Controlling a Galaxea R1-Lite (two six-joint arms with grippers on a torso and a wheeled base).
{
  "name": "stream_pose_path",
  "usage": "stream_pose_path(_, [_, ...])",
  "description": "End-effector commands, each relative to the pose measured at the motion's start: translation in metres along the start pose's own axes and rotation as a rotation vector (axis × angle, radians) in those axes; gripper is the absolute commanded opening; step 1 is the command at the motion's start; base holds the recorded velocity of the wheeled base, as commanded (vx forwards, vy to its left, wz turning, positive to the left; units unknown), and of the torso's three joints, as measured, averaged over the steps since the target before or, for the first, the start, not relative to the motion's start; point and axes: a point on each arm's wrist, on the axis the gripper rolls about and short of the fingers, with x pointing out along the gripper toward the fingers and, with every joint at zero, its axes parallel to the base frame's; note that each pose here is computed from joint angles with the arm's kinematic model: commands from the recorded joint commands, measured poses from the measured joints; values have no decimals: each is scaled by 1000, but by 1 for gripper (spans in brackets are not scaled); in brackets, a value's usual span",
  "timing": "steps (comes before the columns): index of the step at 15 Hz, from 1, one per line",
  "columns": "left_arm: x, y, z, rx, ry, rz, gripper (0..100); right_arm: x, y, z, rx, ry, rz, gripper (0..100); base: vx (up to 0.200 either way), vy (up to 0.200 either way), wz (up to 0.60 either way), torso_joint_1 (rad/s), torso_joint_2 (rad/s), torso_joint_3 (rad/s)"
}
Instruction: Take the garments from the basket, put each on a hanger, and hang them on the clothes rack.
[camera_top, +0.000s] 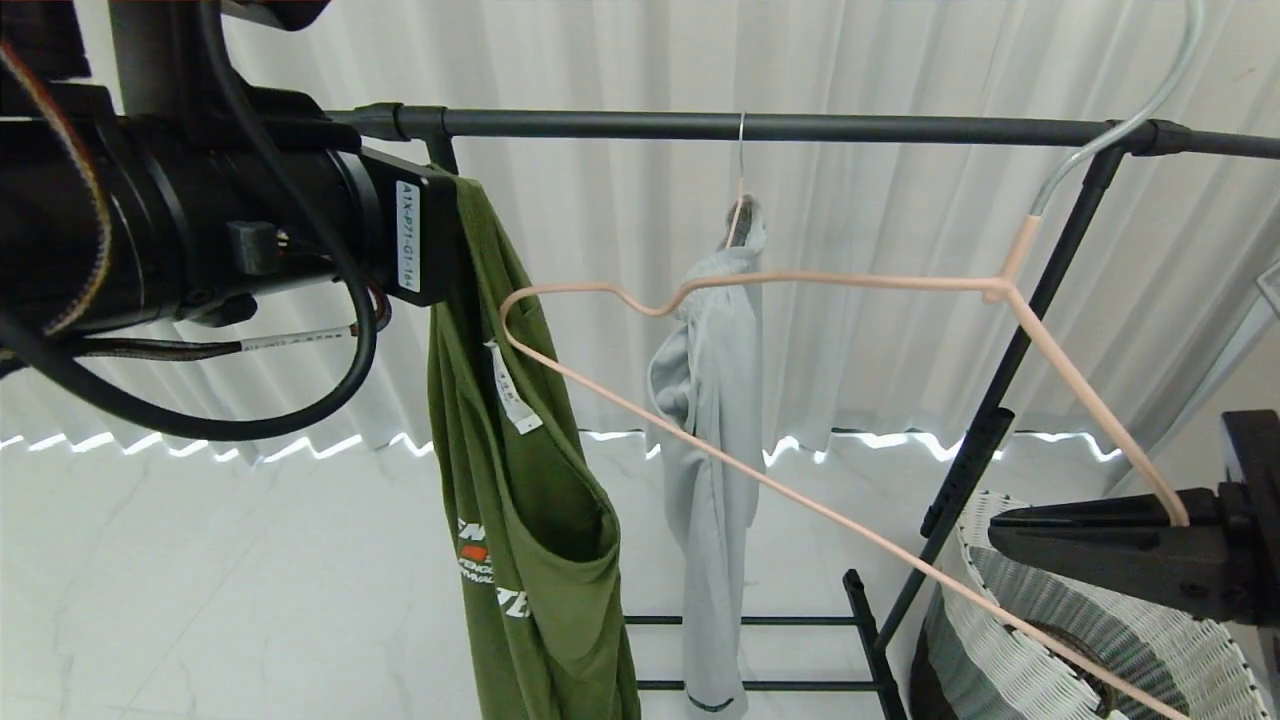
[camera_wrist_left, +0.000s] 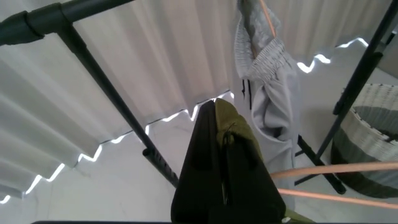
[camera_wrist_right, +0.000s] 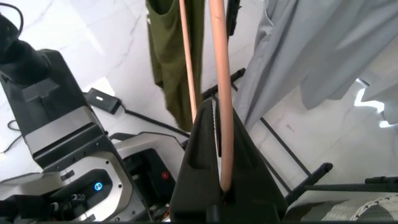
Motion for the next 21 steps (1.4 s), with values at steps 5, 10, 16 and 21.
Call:
stream_pose_path(5, [4,-4,0,6,17,38,0,-3,6,-2,-11,-1,39,0,0,0,0,0,0,0])
stream_pose_path(10, [1,-8,2,7,9,26,0,12,0,-3,10,41,-6,0,0,0,0,0,0,0])
stream_pose_path(16, [3,-8,2,8,11,25,0,34,-8,7,57,-67,-54,0,0,0,0,0,0,0])
stream_pose_path(21, [3,-7,1,14,30,90,0,40,-10,2,83,-40,-125,0,0,0,0,0,0,0])
